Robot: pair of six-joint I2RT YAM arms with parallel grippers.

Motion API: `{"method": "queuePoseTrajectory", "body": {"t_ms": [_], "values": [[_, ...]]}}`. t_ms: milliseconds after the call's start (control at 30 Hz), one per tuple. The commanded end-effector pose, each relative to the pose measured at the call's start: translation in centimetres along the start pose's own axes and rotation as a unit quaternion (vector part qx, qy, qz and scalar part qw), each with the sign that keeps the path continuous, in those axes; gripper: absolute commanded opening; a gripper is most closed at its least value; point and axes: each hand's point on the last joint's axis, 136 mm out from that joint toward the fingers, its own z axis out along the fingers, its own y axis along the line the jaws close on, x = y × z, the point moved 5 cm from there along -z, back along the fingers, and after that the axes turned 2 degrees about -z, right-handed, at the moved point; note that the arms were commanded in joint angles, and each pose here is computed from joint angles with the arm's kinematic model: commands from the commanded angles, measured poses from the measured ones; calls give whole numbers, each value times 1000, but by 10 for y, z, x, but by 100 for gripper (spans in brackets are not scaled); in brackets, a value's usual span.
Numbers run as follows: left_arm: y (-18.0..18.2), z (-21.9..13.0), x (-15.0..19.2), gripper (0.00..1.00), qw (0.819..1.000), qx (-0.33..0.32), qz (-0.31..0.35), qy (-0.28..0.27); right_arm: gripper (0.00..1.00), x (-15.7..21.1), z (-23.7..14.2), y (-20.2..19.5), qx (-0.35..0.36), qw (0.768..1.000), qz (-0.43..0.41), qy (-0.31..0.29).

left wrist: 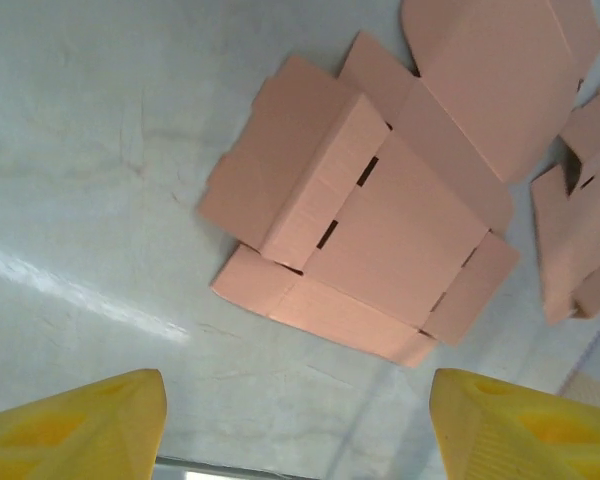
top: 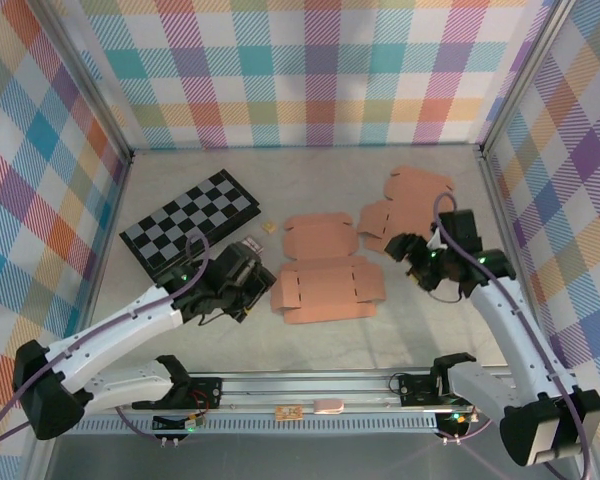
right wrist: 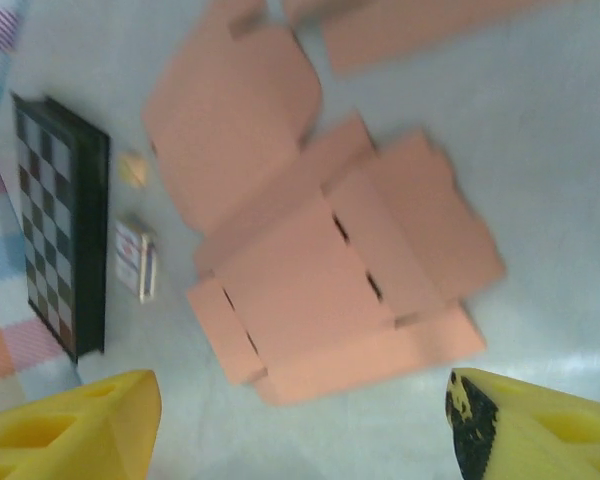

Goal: Fold the paper box

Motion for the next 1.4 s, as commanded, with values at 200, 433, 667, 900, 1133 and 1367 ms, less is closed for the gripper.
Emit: {"method": "queuePoseTrajectory", "body": {"t_ms": [200,433,667,900,1133,1367], "values": [[3,56,32,71,975,92,-201,11,72,11,30,21,-77,995,4,57],[0,85,36,71,968,118,-221,-14,72,20,33,14,-77,994,7,77],[4,96,29,62,965,135,-220,-44,72,23,34,13,-84,993,7,86],[6,103,35,62,969,111,-218,-31,73,23,33,14,-86,993,5,87],[21,113,30,61,967,103,-227,-44,73,25,33,14,-92,992,8,91],[20,122,24,51,960,139,-235,-60,73,25,31,19,-110,990,10,93]]}}
